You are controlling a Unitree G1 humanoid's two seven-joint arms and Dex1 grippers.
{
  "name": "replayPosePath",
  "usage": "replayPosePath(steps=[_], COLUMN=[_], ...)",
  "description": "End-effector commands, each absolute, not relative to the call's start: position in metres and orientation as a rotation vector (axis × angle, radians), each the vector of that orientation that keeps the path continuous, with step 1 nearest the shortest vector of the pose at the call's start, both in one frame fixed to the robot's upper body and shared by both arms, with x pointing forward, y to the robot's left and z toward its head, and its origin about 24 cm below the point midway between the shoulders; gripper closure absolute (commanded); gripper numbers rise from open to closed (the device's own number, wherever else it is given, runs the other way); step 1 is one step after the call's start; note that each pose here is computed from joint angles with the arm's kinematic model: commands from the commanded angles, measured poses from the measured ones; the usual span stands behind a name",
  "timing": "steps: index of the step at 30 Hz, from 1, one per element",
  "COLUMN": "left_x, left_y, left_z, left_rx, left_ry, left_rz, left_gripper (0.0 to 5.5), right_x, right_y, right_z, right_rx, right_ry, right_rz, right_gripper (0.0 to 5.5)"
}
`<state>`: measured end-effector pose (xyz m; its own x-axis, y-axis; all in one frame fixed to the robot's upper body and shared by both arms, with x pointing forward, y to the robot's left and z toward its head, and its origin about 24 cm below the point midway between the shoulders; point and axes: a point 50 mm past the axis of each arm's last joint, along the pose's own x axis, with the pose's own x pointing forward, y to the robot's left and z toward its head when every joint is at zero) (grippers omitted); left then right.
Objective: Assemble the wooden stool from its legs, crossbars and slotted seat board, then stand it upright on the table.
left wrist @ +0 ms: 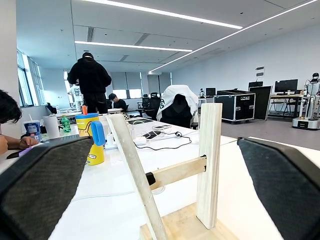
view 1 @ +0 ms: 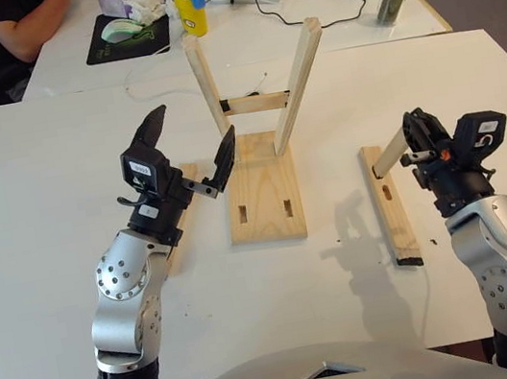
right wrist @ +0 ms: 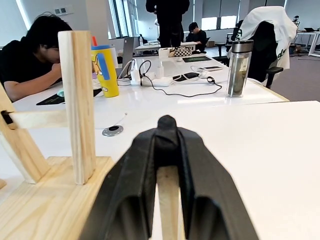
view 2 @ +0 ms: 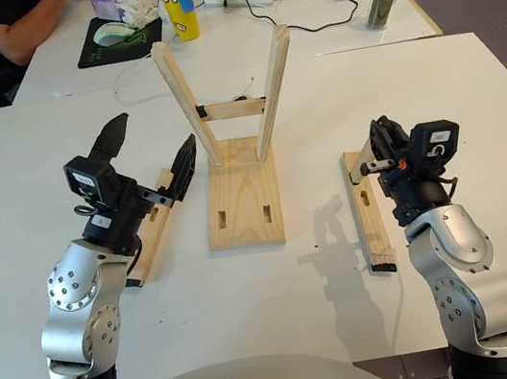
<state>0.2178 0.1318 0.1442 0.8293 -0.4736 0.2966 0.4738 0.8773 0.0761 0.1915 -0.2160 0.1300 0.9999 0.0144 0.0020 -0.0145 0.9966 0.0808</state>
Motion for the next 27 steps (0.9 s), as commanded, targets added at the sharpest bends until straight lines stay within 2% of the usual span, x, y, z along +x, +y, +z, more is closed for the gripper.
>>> replayPosePath(steps=[1,12,23,27], left_x=[0.216,0.212,0.210,0.211], left_y=[0.133,0.132,0.134,0.133], left_z=[0.136,0.130,0.127,0.128], left_rx=[-0.008,-0.005,-0.003,-0.003], left_ry=[-0.271,-0.239,-0.218,-0.218], left_rz=[-0.487,-0.492,-0.491,-0.501], left_gripper=[0.15,0.15,0.15,0.15], right_x=[0.193,0.184,0.177,0.178], right_y=[-0.223,-0.228,-0.223,-0.220], right_z=[0.127,0.109,0.104,0.084], right_rx=[0.084,0.119,0.110,0.094], right_ry=[0.010,0.106,0.123,0.112], right_rz=[-0.007,-0.057,-0.052,-0.014], right_gripper=[5.05,5.05,5.05,5.05])
